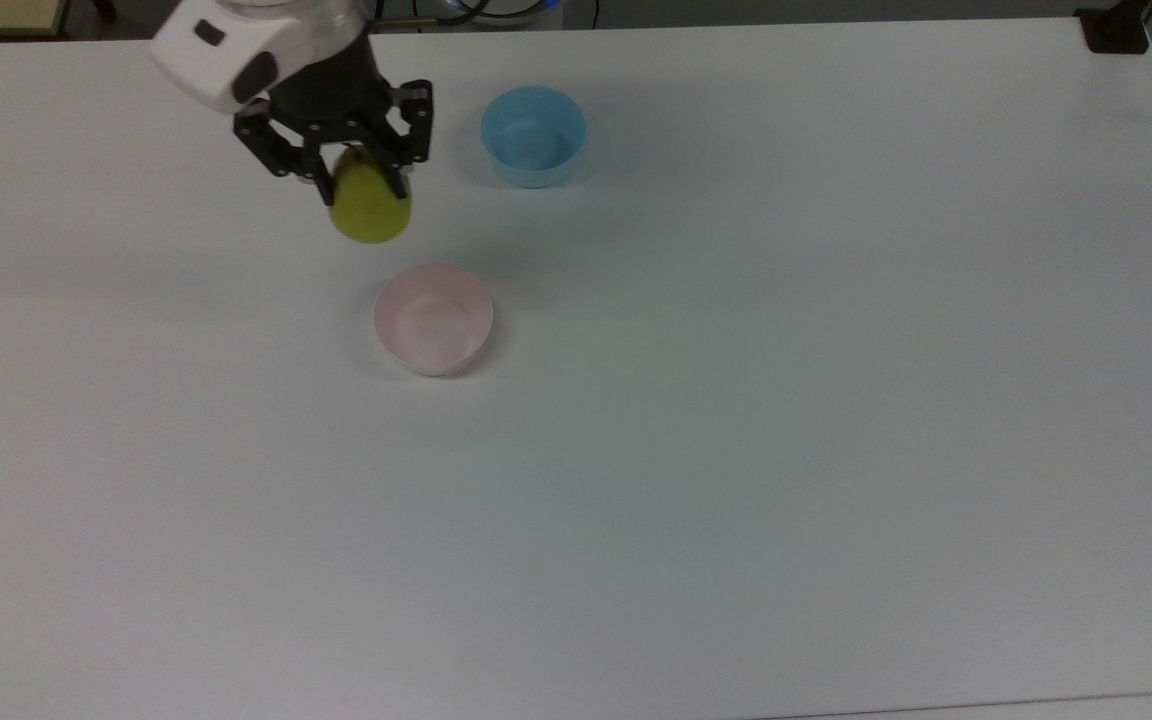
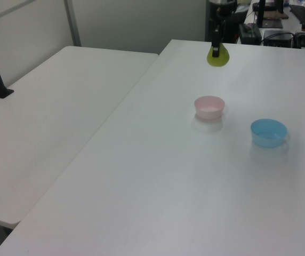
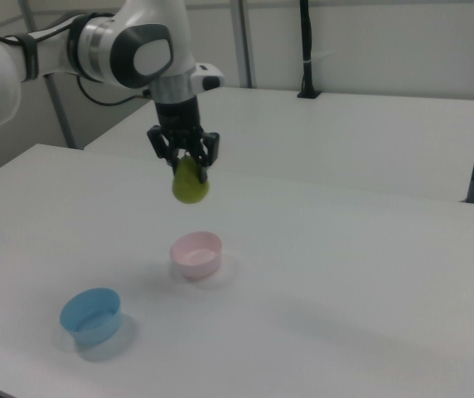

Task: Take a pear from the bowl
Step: 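Carry the pear away from the bowls and lower it onto the table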

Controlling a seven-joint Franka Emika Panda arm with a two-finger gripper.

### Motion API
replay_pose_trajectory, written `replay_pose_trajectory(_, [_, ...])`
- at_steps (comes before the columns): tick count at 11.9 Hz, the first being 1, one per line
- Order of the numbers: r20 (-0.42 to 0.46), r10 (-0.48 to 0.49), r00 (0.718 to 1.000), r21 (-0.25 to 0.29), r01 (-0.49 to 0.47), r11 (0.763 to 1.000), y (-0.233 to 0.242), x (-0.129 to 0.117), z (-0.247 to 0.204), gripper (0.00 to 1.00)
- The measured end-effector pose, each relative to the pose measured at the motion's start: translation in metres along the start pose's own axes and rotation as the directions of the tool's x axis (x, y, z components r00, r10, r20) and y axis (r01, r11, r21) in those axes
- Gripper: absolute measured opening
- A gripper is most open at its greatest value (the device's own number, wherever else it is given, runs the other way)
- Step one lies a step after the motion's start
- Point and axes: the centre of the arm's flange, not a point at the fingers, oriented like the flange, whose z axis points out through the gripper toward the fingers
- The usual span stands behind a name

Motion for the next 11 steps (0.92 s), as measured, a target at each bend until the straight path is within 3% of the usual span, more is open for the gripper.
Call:
replay_pose_trajectory(5, [-0.005, -0.009, 1.000, -0.015, 0.009, 1.000, 0.120, -0.022, 0.004, 0.56])
replay_pose_trajectory(11, [-0.012, 0.038, 0.999, -0.038, -0.039, 0.999, 0.223, -0.019, 0.108, 0.56])
